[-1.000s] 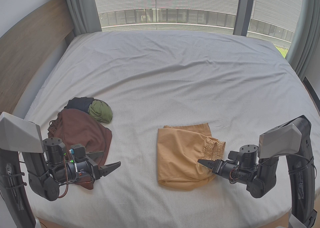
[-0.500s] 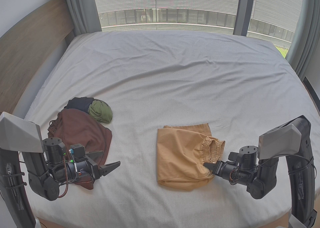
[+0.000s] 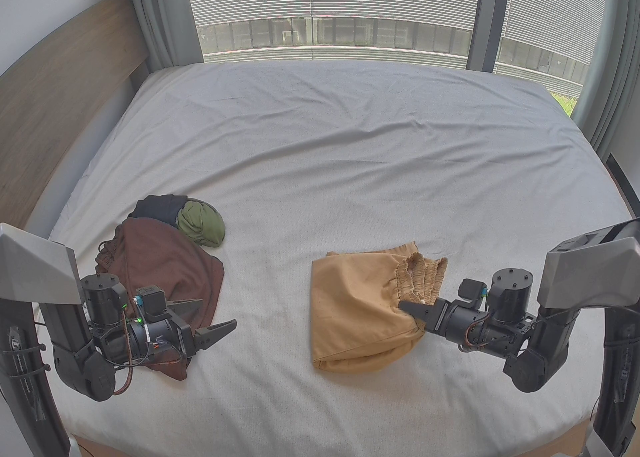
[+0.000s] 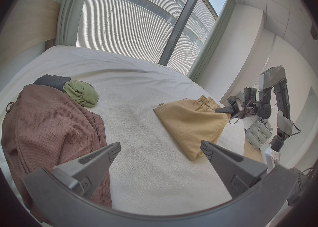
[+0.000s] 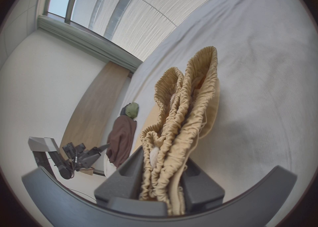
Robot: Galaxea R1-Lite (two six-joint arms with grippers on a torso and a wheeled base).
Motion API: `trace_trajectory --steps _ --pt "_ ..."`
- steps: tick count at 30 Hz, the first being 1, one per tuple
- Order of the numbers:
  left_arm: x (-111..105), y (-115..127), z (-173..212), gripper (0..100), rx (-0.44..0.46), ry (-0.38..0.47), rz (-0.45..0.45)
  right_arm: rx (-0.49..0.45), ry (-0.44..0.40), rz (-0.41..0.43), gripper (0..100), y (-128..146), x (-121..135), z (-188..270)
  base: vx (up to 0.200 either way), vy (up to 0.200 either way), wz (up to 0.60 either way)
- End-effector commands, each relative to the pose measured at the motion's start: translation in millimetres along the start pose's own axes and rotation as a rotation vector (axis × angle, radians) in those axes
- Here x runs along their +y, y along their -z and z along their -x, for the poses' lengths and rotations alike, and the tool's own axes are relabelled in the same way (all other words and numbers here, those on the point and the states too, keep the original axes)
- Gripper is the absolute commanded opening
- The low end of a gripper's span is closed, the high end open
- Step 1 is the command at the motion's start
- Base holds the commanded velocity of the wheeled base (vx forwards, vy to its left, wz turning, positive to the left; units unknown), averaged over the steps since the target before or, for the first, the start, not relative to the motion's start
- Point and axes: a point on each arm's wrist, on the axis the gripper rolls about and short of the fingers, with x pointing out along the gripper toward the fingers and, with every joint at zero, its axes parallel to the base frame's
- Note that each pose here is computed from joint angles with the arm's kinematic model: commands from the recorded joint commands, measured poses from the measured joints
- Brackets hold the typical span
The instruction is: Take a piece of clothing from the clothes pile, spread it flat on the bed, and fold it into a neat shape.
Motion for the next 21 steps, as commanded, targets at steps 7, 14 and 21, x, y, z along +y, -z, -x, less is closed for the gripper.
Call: trace_trajectory --steps 7,14,21 --pt "1 -2 1 100 -0.007 -0.004 -0.002 -0.096 -0.141 0.061 0 -34 37 7 0.000 0.000 0.00" --pt "1 -1 1 100 -0.005 -0.004 0.000 -0.140 -0.179 0.080 0 -54 50 -4 0.000 0.000 0.00" --pt "1 -1 1 100 -0.003 -0.003 0.000 -0.159 -0.201 0.091 0 -73 61 -18 0.000 0.000 0.00"
